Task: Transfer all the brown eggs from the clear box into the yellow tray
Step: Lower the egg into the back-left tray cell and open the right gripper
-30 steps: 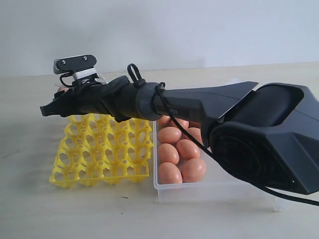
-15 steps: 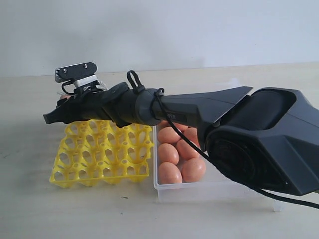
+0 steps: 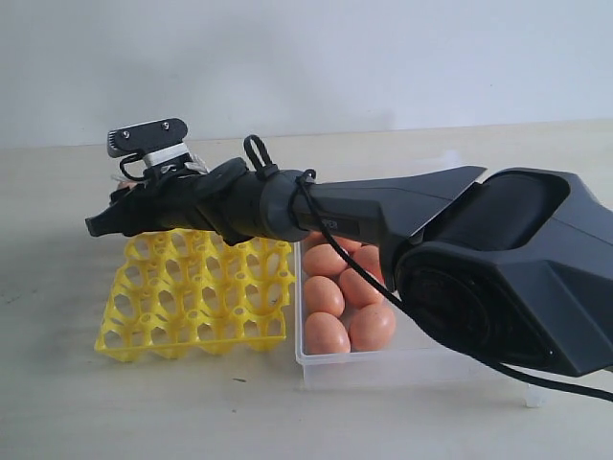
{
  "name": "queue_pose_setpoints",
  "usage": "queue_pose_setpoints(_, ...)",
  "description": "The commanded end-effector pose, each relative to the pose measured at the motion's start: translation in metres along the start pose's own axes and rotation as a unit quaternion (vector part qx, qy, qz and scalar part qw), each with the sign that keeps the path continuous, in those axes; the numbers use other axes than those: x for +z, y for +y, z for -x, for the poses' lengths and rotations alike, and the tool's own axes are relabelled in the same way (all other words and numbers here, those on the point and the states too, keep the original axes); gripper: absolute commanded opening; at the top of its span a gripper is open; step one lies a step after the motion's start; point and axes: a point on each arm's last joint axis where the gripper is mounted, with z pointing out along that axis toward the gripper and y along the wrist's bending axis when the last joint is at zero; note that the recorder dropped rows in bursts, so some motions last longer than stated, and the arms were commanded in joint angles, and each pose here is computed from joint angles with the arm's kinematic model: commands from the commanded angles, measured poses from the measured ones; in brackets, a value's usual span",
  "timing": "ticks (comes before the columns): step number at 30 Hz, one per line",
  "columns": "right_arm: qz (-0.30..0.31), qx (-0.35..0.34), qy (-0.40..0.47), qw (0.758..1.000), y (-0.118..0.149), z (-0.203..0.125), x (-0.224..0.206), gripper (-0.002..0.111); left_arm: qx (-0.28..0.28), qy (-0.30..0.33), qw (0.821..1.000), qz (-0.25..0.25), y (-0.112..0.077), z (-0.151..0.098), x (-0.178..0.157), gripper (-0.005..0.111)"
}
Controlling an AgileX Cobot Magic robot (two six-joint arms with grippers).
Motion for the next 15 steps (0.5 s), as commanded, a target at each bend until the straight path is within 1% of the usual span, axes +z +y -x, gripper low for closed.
queue_pose_setpoints(1,-0.001,-0.009,-0.008,1.0,0.002,0.007,-0.002,0.065,-0.005,-0.002,1.0,-0.002,0.0,-0.001,0.0,0.0)
queue_pose_setpoints(5,0.0,-0.01,-0.011,1.0,0.003,0.01,-0.004,0.073,-0.005,-0.002,1.0,-0.002,0.0,-0.001,0.0,0.0)
queue_pose_setpoints(10,0.002,-0.016,-0.023,1.0,0.005,0.022,-0.011,0.072,-0.005,-0.002,1.0,-0.002,0.0,-0.001,0.0,0.0)
queue_pose_setpoints(12,0.005,-0.024,-0.031,0.999,0.007,0.032,-0.016,0.069,-0.005,-0.002,1.0,-0.002,0.0,-0.001,0.0,0.0)
queue_pose_setpoints(15,0.021,-0.038,-0.041,0.998,0.008,0.05,-0.028,0.057,-0.005,-0.002,1.0,-0.002,0.0,-0.001,0.0,0.0)
